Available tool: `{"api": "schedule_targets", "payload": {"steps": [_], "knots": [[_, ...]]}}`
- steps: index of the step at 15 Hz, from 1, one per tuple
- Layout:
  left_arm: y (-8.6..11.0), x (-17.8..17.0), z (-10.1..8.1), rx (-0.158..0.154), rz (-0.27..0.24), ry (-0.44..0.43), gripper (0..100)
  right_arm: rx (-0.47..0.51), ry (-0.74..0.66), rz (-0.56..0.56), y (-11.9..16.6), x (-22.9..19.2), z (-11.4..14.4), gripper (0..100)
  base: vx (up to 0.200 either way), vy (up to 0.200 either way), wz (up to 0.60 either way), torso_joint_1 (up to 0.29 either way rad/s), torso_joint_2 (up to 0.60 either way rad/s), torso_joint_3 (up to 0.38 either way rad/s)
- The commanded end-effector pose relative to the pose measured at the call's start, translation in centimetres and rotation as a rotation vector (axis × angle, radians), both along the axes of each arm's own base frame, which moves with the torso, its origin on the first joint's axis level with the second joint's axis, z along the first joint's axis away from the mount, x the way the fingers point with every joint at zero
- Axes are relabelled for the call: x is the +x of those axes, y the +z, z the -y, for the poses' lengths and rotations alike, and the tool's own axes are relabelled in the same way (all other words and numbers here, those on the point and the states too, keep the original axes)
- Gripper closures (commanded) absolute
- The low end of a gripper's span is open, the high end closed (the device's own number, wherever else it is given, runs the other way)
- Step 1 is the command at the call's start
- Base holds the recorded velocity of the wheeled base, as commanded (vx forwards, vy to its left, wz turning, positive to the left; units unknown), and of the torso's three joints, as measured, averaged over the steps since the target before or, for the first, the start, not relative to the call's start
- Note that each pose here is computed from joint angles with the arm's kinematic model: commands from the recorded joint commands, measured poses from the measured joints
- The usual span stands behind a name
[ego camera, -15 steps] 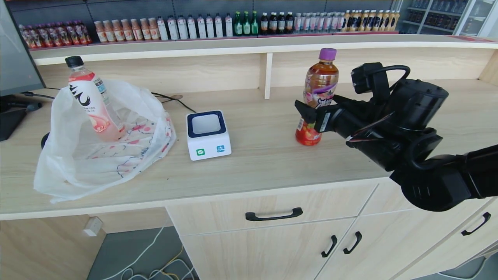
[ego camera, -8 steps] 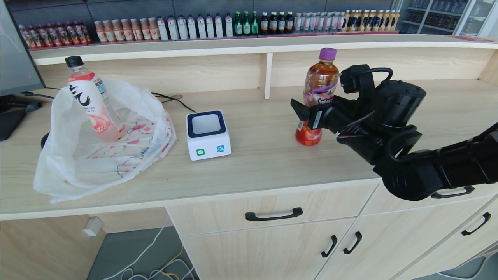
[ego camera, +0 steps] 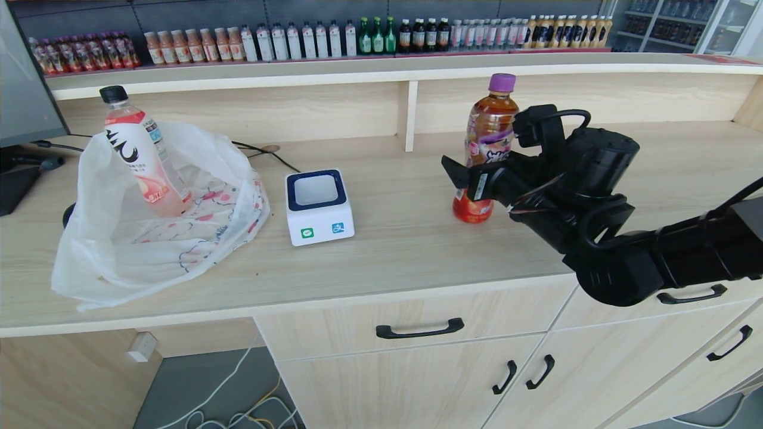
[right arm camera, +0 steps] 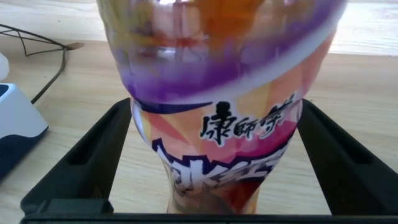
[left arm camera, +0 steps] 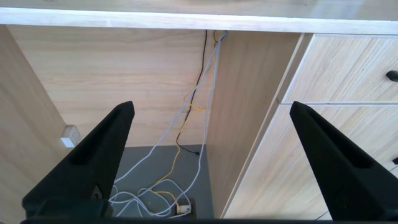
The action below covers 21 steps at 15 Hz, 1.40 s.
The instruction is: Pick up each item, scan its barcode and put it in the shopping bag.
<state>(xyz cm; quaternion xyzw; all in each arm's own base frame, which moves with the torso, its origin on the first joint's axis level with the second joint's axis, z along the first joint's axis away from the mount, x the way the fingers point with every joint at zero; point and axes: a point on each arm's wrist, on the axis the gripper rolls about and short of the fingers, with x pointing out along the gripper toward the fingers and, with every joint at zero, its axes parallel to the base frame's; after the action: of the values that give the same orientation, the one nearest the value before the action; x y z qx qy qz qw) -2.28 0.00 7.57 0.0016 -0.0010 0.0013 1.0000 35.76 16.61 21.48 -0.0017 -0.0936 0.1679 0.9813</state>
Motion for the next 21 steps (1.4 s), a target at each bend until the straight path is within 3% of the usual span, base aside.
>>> {"api": "schedule_targets", "payload": {"steps": [1,2,3,21], "knots": [[0.0,0.0,0.0,0.0,0.001,0.001,0,-0.001,0.001,-0.001,-0.1,0.0,-0.1,0,0.0,0.0,0.0,0.0,0.0,0.0],[0.0,0.0,0.0,0.0,0.001,0.001,0,-0.002,-0.001,-0.002,-0.1,0.1,-0.1,0,0.0,0.0,0.0,0.0,0.0,0.0],[0.0,0.0,0.0,0.0,0.001,0.001,0,-0.002,-0.002,-0.002,-0.1,0.1,-0.1,100,0.0,0.0,0.0,0.0,0.0,0.0],[0.0,0.0,0.0,0.0,0.001,0.001,0,0.037,0.018,0.076,2.9,-1.3,-0.2,100,0.0,0.0,0.0,0.0,0.0,0.0]]}}
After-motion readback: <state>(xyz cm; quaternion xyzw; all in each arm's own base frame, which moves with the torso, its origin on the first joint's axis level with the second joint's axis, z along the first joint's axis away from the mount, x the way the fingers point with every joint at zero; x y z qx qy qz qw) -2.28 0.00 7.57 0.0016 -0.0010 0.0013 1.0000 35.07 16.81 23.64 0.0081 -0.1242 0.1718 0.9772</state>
